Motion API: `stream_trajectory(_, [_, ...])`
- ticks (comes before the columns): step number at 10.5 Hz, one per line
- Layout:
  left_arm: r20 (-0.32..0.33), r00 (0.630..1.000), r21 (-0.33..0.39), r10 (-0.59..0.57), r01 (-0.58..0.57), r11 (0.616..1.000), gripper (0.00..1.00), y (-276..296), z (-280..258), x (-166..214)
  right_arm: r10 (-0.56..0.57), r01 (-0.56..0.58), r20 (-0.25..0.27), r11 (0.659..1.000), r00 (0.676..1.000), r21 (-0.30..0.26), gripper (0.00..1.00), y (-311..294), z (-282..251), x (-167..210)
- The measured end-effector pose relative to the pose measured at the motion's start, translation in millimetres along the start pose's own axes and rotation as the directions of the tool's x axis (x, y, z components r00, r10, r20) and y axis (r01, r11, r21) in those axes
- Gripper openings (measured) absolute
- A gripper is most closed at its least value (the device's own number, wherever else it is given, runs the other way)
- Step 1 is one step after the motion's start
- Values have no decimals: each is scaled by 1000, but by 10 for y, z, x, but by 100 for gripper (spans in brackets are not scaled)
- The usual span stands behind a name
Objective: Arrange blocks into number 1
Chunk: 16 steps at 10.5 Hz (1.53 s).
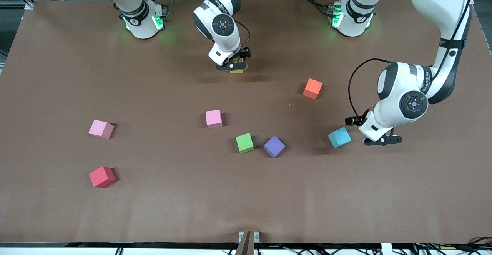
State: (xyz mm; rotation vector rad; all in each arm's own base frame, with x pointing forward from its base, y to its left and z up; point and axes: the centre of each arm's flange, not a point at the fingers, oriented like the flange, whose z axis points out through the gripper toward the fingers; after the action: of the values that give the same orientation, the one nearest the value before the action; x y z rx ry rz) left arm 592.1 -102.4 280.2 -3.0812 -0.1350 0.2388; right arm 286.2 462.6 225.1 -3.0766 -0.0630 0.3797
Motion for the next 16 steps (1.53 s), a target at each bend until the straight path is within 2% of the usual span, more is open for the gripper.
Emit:
stream_trajectory(2, [-42,997,-21,-71,71,997,100,35,49,69,6,-6,0,1000,1000,-6,100,-13,89,4])
stream_trajectory(4, [-57,991,-36,-124,123,992,100,82,126,103,41,-41,3,999,999,-14,92,-29,174,33])
stream_trajectory(6, [-60,986,-43,-155,153,987,100,106,184,121,85,-84,5,996,996,-17,63,-41,213,51])
stream_trajectory(9, [-77,975,-60,-207,202,978,100,252,217,131,123,-123,-17,992,992,14,55,-122,102,116])
stream_trajectory(11, [-91,967,-78,-239,232,969,100,419,322,135,126,-124,-44,991,991,52,55,-230,-72,271])
stream_trajectory(13, [-90,963,-86,-254,247,965,100,507,444,142,92,-89,-86,995,992,35,55,-290,-86,449])
stream_trajectory(15, [-90,960,-92,-264,256,962,100,526,513,171,84,-84,-94,996,992,5,63,-242,30,554])
stream_trajectory(16, [-89,961,-92,-263,255,962,100,547,540,184,81,-81,-96,997,992,1,75,-240,44,565])
